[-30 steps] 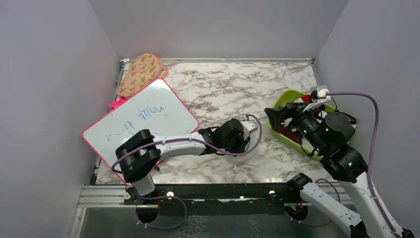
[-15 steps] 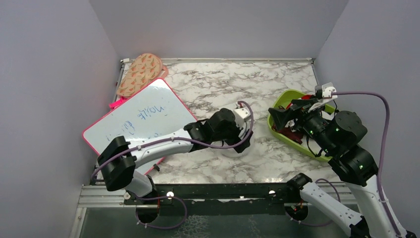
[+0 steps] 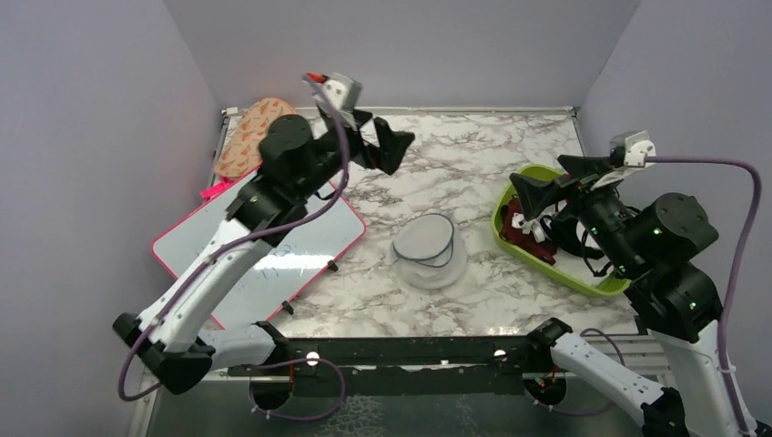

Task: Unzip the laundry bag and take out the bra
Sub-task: Reset both arms

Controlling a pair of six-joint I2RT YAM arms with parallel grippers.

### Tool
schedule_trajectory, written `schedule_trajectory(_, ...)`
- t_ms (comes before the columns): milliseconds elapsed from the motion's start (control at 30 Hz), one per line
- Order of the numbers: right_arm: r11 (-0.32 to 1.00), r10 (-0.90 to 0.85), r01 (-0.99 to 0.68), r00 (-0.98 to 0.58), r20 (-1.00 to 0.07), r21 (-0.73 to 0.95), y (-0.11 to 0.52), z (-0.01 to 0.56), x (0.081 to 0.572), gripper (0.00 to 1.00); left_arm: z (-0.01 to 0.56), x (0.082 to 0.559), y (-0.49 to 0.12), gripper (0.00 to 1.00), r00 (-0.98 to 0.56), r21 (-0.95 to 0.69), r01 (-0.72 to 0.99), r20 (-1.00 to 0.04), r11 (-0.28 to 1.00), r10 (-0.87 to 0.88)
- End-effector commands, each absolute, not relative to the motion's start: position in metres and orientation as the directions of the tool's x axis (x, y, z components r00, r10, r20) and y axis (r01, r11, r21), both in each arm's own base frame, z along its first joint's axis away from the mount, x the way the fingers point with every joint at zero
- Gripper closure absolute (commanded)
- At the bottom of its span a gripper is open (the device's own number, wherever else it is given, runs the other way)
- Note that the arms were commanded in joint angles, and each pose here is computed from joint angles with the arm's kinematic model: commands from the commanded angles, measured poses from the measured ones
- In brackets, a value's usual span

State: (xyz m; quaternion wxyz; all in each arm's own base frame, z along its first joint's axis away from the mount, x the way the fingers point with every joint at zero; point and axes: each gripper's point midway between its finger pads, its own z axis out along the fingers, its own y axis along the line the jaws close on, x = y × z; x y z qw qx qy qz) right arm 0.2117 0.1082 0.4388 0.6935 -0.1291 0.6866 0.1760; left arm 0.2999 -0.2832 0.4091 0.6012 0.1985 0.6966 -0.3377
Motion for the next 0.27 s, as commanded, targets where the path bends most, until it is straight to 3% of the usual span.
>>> schedule_trajectory(0,0.919,0.085,-0.393,0.118,-0.989,0.032,0.095,0.484,0.205,0.00,0.535,0.273,-0.196,0.01,0.153,-0.162,0.529,-0.947,0.833,-0.281)
schedule_trajectory(133,0.939,0.081,-0.342,0.162,-0.984,0.021,0.087,0.497,0.211,0.00,0.560,0.249,-0.167,0.01,0.258,-0.169,0.510,-0.905,0.843,-0.337)
schedule_trajectory(233,0.933,0.079,-0.361,0.191,-0.978,0.005,0.092,0.498,0.213,0.00,0.554,0.241,-0.156,0.01,0.250,-0.186,0.496,-0.905,0.848,-0.345)
